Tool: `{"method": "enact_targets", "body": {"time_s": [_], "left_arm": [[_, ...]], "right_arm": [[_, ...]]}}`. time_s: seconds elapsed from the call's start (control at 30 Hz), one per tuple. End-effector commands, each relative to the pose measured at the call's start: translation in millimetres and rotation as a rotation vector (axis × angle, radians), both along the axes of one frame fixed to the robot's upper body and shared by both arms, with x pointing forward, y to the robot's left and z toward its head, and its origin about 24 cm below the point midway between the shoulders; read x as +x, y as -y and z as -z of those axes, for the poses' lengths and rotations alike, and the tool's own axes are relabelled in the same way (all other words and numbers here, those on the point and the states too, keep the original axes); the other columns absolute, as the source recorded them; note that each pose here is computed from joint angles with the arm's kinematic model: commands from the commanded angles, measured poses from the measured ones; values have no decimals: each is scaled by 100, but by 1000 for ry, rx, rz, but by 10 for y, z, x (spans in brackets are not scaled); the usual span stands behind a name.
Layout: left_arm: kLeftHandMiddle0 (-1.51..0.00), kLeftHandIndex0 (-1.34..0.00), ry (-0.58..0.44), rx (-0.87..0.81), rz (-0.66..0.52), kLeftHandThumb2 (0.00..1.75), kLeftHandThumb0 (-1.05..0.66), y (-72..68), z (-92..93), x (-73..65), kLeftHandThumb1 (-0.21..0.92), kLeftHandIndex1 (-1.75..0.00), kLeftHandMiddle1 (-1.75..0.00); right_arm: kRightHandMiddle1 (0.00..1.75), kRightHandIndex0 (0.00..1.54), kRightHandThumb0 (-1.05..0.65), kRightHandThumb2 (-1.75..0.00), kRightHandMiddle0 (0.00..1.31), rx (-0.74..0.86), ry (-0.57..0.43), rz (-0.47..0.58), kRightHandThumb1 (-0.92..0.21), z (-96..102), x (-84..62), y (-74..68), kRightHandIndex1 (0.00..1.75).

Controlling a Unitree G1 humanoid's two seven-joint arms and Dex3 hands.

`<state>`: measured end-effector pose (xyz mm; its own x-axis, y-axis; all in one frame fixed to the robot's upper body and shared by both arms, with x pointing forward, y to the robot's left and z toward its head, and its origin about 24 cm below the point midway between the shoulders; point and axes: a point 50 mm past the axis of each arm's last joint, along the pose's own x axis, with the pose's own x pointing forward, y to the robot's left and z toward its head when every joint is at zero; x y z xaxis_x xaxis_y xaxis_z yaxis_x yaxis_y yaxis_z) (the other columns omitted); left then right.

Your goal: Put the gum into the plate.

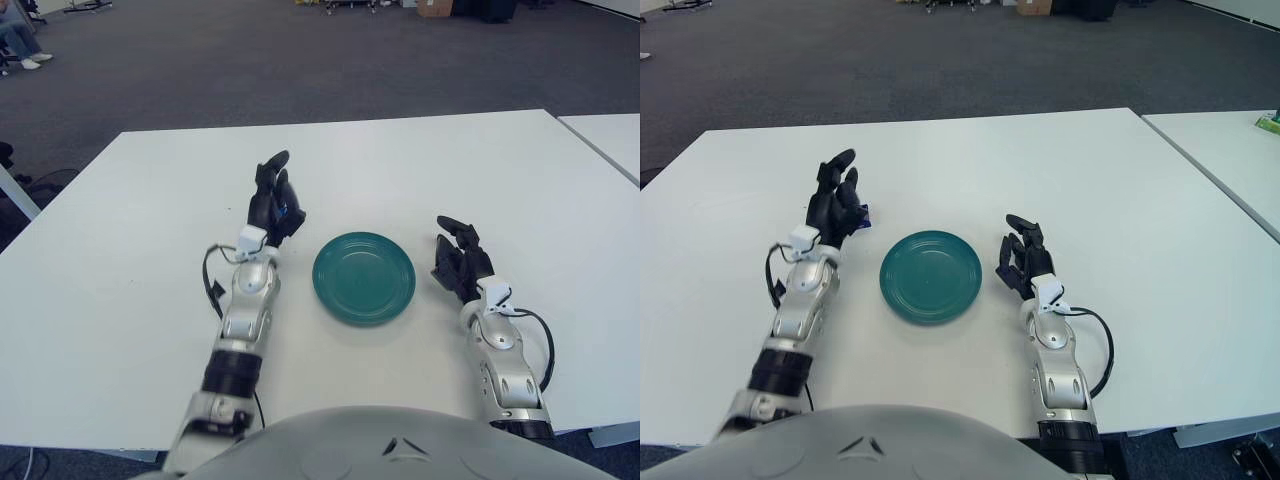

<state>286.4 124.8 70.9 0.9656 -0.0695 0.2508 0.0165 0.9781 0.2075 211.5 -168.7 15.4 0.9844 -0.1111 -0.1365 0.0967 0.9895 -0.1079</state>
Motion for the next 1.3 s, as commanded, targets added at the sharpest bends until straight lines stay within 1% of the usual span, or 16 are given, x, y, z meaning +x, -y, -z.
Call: {"method": "enact_targets", "body": {"time_s": [0.0, 0.13, 0.23, 0.37, 0.47, 0.57, 0.7, 0.87, 1.0, 1.27], "left_arm": [[-34, 0, 49, 276, 7, 78, -87, -124, -23, 126, 92, -83, -3], [-32, 0, 66, 448, 33, 75, -92, -194, -12, 236, 92, -85, -2], [-30, 0, 93, 659, 93, 69, -96, -200, 4, 329, 92, -90, -1], [-27, 0, 111, 804, 147, 60, -99, -183, 18, 407, 92, -95, 0], [-25, 0, 113, 883, 192, 56, -101, -157, 20, 461, 92, -95, 0], [-22, 0, 103, 938, 225, 51, -104, -133, 32, 508, 92, -95, 0], [-19, 0, 63, 1026, 271, 45, -105, -107, 76, 581, 92, -93, 0], [-15, 0, -20, 1097, 330, 40, -105, -97, 190, 638, 92, -96, 0], [-13, 0, -76, 1119, 366, 38, -105, -114, 251, 660, 92, -100, 0], [-10, -3, -154, 1149, 394, 37, -105, -160, 365, 661, 92, -103, 0]], "right_arm": [[80, 47, -65, -89, 0, 10, -84, -1, -92, 150, -38, -21, 2], [81, 48, -65, -88, 0, 13, -82, 1, -92, 154, -37, -29, 2], [83, 48, -64, -88, 0, 16, -79, 5, -92, 151, -44, -22, 2], [86, 49, -64, -87, 0, 18, -80, 9, -92, 154, -50, -9, 3], [86, 49, -64, -87, 0, 18, -82, 13, -92, 160, -58, 4, 3], [87, 50, -65, -87, 1, 17, -85, 16, -92, 171, -61, 11, 3], [87, 50, -65, -87, 0, 15, -88, 19, -92, 184, -61, 7, 3], [88, 51, -65, -87, 0, 11, -89, 22, -92, 188, -64, 17, 3], [88, 51, -65, -87, 0, 10, -87, 28, -92, 187, -61, 33, 3], [89, 51, -65, -86, 2, 6, -87, 43, -92, 197, -70, 57, 3]]}}
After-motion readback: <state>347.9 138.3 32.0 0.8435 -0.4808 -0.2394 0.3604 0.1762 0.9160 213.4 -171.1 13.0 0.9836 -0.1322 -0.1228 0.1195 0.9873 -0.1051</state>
